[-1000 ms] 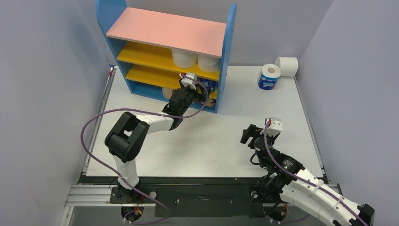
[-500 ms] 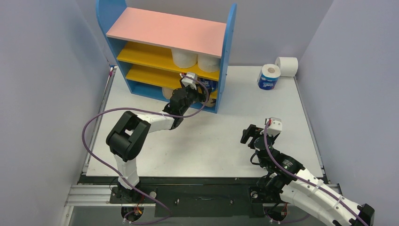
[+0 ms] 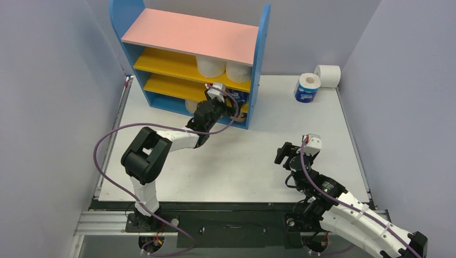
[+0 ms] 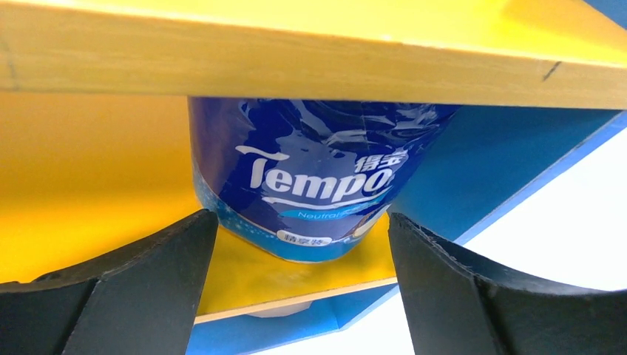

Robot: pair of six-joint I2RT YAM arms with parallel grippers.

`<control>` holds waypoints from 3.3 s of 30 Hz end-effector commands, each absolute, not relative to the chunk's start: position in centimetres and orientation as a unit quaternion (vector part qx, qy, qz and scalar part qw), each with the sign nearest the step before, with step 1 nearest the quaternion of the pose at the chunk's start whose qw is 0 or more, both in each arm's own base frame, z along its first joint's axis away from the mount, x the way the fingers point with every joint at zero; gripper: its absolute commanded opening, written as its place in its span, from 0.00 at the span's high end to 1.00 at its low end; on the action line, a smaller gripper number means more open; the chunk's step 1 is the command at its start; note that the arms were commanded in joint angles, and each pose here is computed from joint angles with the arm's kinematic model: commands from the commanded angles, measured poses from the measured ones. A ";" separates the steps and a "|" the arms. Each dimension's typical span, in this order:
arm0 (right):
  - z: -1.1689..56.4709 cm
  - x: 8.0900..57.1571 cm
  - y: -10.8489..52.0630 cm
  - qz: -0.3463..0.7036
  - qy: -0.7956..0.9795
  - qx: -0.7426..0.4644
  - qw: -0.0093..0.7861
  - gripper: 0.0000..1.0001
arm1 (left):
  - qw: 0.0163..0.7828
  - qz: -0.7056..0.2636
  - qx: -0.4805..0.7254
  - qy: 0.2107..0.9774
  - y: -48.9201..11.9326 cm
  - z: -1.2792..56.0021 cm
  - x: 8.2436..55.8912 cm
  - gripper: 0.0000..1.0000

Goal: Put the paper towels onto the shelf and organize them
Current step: Place the paper towel on the shelf, then move the paper towel to the center of the board.

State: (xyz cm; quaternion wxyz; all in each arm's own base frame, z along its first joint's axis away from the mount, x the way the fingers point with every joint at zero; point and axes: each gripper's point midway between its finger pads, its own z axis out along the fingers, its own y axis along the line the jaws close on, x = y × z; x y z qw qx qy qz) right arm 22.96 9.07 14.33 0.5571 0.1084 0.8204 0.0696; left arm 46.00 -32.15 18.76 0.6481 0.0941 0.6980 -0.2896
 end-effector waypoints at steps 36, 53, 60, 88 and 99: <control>18.6 24.7 7.9 0.048 0.782 0.176 0.596 0.23 | 0.603 -0.199 -0.066 0.770 -20.0 21.9 31.2 0.05; 24.1 28.8 8.9 0.010 0.772 0.194 0.605 0.18 | 0.481 -0.181 -0.222 0.829 -16.0 16.4 26.2 0.04; 24.8 34.3 5.9 0.061 0.772 0.284 0.566 0.19 | 0.466 -0.179 -0.247 0.830 -15.8 15.0 25.8 0.04; 21.8 50.3 -12.1 0.106 0.709 0.477 0.509 0.18 | 0.469 -0.243 -0.184 0.829 -16.7 14.9 24.2 0.04; 20.1 56.6 -10.5 0.151 0.730 0.453 0.489 0.22 | 0.462 -0.233 -0.181 0.837 -17.1 13.7 24.8 0.04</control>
